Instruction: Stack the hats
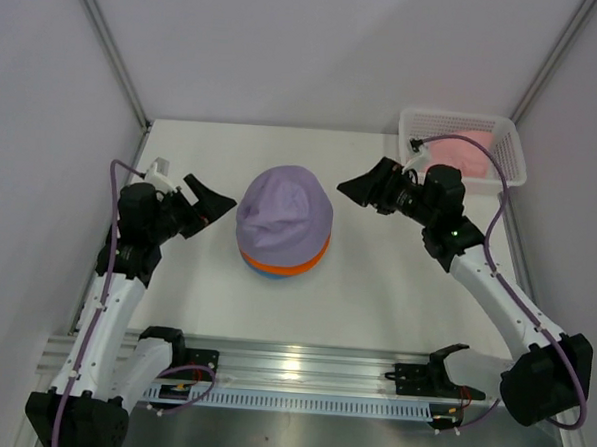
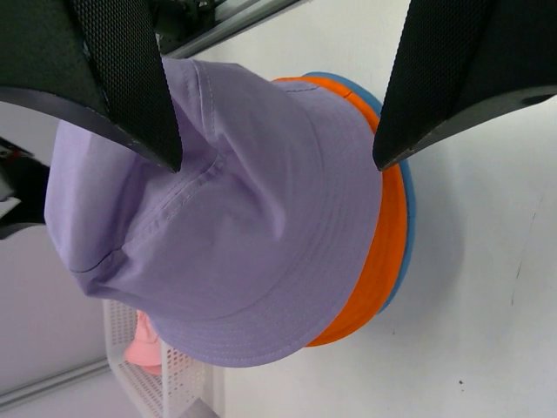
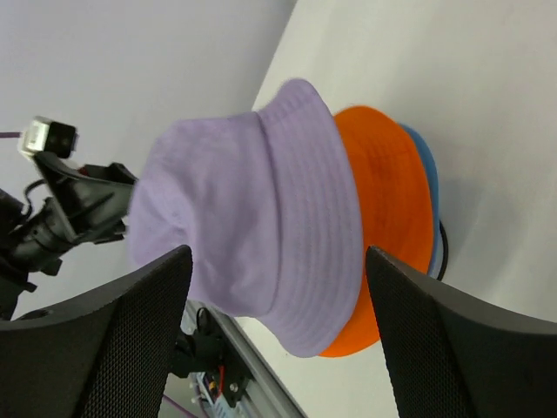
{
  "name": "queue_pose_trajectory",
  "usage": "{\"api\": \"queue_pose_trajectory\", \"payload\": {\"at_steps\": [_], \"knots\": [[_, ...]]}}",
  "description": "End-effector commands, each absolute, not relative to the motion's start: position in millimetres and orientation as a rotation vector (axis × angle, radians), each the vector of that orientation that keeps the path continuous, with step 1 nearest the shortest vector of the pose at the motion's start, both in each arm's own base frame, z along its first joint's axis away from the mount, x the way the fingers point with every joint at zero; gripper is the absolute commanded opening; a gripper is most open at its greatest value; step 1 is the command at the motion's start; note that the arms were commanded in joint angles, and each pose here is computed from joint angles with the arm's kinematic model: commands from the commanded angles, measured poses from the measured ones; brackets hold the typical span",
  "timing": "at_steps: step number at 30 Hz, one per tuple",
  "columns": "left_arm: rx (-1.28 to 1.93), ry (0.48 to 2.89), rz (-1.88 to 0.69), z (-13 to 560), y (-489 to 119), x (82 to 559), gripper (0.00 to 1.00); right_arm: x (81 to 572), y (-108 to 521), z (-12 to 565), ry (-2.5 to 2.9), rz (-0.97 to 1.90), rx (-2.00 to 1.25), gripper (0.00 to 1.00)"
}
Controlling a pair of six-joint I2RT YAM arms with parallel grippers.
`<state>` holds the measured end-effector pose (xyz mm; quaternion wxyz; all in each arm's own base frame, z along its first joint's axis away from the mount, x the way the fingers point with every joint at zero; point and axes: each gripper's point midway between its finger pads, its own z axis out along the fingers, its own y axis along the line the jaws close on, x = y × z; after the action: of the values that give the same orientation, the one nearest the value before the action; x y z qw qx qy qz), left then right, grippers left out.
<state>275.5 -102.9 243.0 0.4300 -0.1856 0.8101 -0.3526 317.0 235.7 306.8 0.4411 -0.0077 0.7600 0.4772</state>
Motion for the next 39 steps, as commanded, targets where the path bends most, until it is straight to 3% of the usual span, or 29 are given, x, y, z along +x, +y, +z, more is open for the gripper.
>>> {"api": "queue_pose_trajectory", "payload": {"at_steps": [1,8,16,24,27,30,31,39], "knots": [[-0.426,1.950,-0.964,263,-110,284,0.93,322,250,274,1.930,1.273,0.030,0.83],[-0.418,1.964,-0.960,255,-111,285,0.92,330,261,233,2.004,1.301,-0.002,0.78],[-0.426,1.983,-0.948,250,-109,288,0.92,326,279,233,1.967,1.436,-0.019,0.70],[-0.421,1.992,-0.948,252,-109,293,0.94,319,291,224,1.983,1.499,-0.020,0.54],[-0.422,1.998,-0.949,250,-108,293,0.94,319,292,223,1.986,1.498,-0.022,0.38],[-0.427,2.008,-0.948,247,-108,295,0.94,321,289,216,2.020,1.463,0.003,0.14],[-0.434,2.011,-0.953,246,-109,295,0.94,323,287,212,2.032,1.438,0.025,0.01],[-0.491,2.016,-1.014,221,-112,301,0.86,319,272,180,2.126,1.313,0.079,0.00]]}}
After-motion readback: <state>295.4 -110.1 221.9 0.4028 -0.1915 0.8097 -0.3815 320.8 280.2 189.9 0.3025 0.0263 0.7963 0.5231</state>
